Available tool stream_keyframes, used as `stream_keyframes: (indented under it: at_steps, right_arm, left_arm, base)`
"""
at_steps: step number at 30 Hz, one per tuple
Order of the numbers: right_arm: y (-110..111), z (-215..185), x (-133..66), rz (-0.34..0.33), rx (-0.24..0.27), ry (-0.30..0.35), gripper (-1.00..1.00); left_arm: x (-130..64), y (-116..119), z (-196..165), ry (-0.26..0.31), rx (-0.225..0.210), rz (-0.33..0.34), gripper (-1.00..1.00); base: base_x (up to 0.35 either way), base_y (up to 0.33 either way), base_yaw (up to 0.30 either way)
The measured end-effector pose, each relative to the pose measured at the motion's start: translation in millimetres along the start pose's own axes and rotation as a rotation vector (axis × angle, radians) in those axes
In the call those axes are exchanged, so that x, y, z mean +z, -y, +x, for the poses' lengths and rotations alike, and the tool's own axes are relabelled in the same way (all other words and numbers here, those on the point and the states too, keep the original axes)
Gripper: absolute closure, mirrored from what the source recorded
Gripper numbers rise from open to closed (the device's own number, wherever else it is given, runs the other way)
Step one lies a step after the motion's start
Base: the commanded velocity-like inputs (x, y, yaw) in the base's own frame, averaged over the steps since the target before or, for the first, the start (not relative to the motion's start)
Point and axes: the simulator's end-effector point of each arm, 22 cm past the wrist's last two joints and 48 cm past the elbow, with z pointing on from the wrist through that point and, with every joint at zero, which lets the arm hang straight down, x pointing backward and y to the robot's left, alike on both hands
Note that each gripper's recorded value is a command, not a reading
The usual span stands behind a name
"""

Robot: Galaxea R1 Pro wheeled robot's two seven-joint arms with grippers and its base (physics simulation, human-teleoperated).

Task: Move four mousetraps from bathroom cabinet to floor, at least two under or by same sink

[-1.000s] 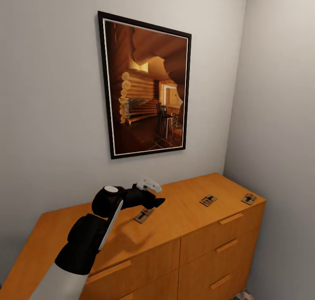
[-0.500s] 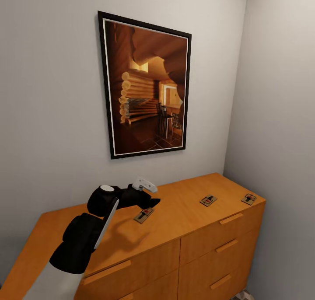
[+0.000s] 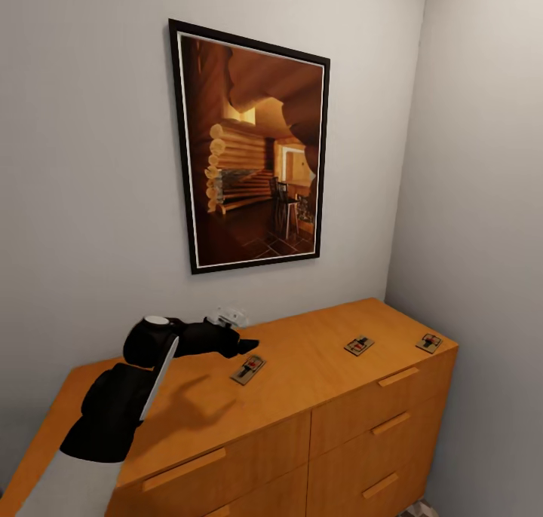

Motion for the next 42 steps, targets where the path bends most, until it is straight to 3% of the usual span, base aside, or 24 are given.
stream_keyframes:
  at_steps: [16, 42]
  right_arm:
    - [0.7, -0.1, 0.0, 0.0, -0.002, 0.0, 1.0]
    - [-0.5, -0.3, 0.0, -0.001, 0.0, 0.001, 1.0]
  left_arm:
    - [-6.1, -16.3, 7.2, -0.014, 0.002, -0.025, -1.0]
    - [-3.1, -17.7, 12.7, -0.03, 0.007, -0.03, -1.0]
  base:
    - [0.0, 0.0, 0.0]
    - [0.0, 0.0, 0.0]
